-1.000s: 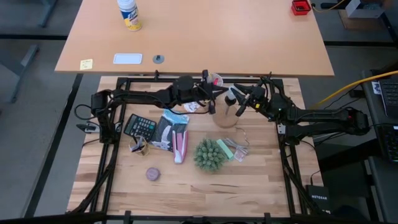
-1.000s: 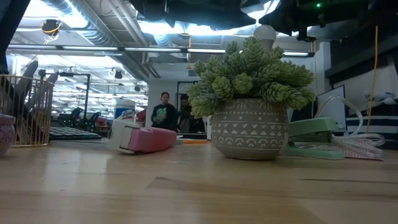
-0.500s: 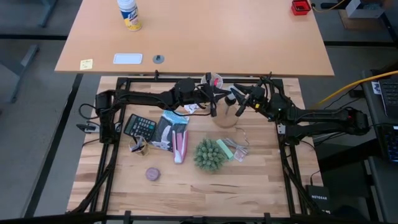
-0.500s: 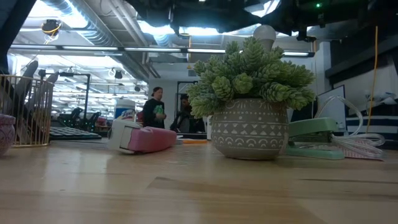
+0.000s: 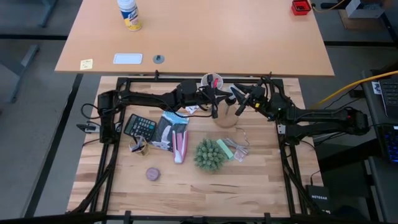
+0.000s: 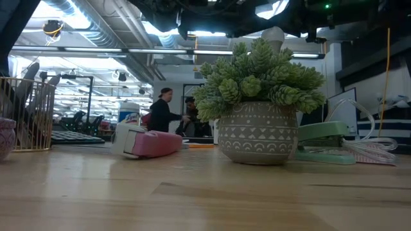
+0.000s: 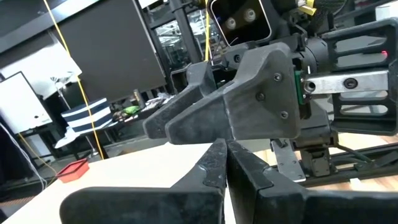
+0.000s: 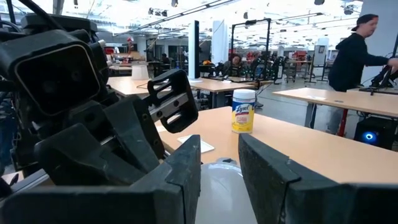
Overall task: Screw lightbulb
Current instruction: Insert the lightbulb into the lamp
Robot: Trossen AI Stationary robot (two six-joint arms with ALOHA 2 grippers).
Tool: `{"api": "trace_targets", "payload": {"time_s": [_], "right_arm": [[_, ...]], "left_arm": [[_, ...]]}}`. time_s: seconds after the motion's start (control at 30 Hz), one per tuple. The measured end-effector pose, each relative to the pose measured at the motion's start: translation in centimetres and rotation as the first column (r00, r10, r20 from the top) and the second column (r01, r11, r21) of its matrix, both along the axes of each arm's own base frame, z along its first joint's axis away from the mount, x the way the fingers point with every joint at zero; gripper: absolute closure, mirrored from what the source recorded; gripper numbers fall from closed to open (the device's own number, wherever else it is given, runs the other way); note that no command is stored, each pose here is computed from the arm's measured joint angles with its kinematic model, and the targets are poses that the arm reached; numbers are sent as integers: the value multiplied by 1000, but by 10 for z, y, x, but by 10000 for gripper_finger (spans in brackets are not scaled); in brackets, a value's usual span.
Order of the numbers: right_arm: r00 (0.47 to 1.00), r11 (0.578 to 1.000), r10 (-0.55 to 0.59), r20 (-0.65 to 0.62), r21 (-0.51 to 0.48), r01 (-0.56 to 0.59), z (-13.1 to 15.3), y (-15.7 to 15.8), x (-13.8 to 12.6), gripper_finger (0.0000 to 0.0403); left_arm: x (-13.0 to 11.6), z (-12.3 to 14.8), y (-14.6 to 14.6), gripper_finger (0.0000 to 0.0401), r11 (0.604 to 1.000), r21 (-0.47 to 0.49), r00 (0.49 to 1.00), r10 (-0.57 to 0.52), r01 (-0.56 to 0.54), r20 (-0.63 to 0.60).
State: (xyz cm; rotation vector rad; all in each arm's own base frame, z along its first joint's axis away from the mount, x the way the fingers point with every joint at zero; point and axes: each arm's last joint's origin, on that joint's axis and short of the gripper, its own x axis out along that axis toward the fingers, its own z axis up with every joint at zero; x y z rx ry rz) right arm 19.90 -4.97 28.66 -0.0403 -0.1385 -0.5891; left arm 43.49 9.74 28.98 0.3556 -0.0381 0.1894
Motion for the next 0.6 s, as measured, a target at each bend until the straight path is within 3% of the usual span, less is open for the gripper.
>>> {"api": "trace_targets", "payload": {"time_s": [0.6], "right_arm": [[1000, 1000, 1, 27, -5, -1, 4, 1, -4, 290]], "left_arm": [[0, -1, 0, 396, 1000, -7, 1000, 6, -6, -8]]}}
